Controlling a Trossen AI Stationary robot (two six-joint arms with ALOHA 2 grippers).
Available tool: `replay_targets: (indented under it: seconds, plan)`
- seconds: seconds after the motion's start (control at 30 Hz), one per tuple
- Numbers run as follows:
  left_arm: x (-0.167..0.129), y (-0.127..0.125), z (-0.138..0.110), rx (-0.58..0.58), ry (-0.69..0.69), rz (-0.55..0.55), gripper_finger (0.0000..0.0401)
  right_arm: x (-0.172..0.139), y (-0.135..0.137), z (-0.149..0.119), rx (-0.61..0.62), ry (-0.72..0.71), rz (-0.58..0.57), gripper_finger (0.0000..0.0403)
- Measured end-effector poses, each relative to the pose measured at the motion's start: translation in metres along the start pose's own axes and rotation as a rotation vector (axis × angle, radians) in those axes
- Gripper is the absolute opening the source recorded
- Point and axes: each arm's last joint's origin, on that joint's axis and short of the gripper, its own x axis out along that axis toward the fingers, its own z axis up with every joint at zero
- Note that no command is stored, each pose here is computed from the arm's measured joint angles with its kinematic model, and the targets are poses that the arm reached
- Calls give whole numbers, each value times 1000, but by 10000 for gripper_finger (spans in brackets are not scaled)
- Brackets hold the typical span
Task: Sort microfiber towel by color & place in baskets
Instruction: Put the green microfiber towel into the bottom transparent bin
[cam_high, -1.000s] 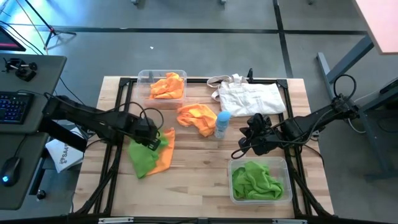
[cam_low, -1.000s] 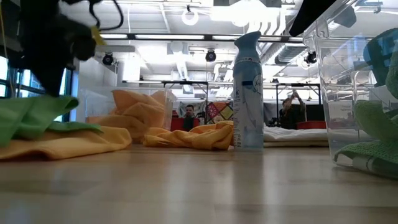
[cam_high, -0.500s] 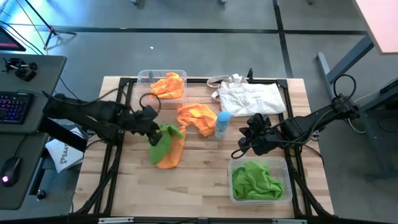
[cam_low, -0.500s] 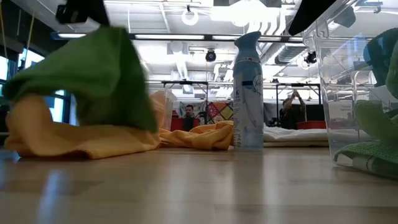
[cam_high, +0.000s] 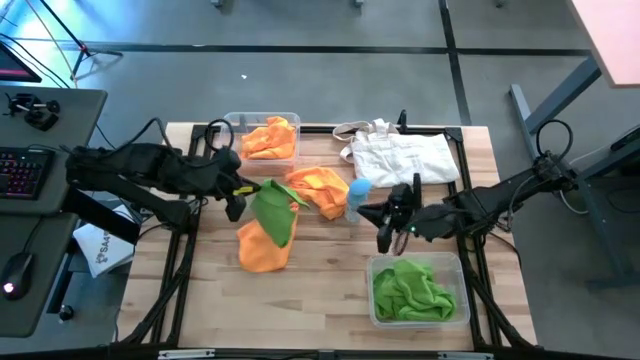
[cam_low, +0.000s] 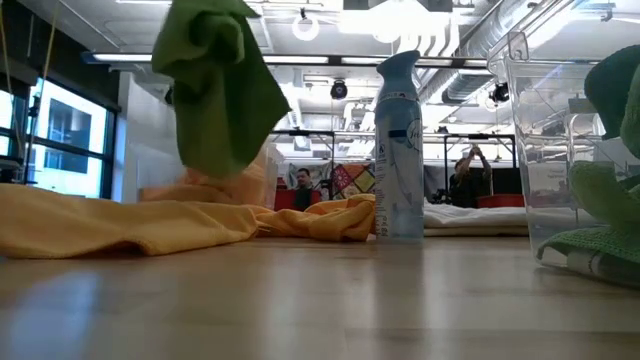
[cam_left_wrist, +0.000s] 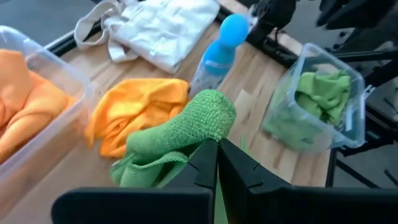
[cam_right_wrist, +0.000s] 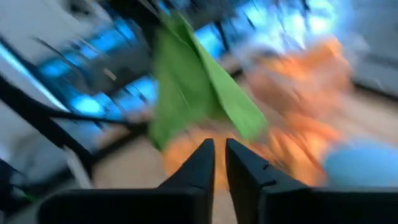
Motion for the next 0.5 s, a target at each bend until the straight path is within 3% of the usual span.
replay_targets:
  seconds: [0.2,0.4,0.5]
  plan:
    - [-9,-3,9,0,-40,-41,0,3,10,27,-66,-222,96,108]
    - [-7,-12,16,42,-84,-149,0,37,13,36,-107,-212,133,172]
    - [-4,-15,16,59,-78,-169,0,62,22,41,-189,-194,131,194]
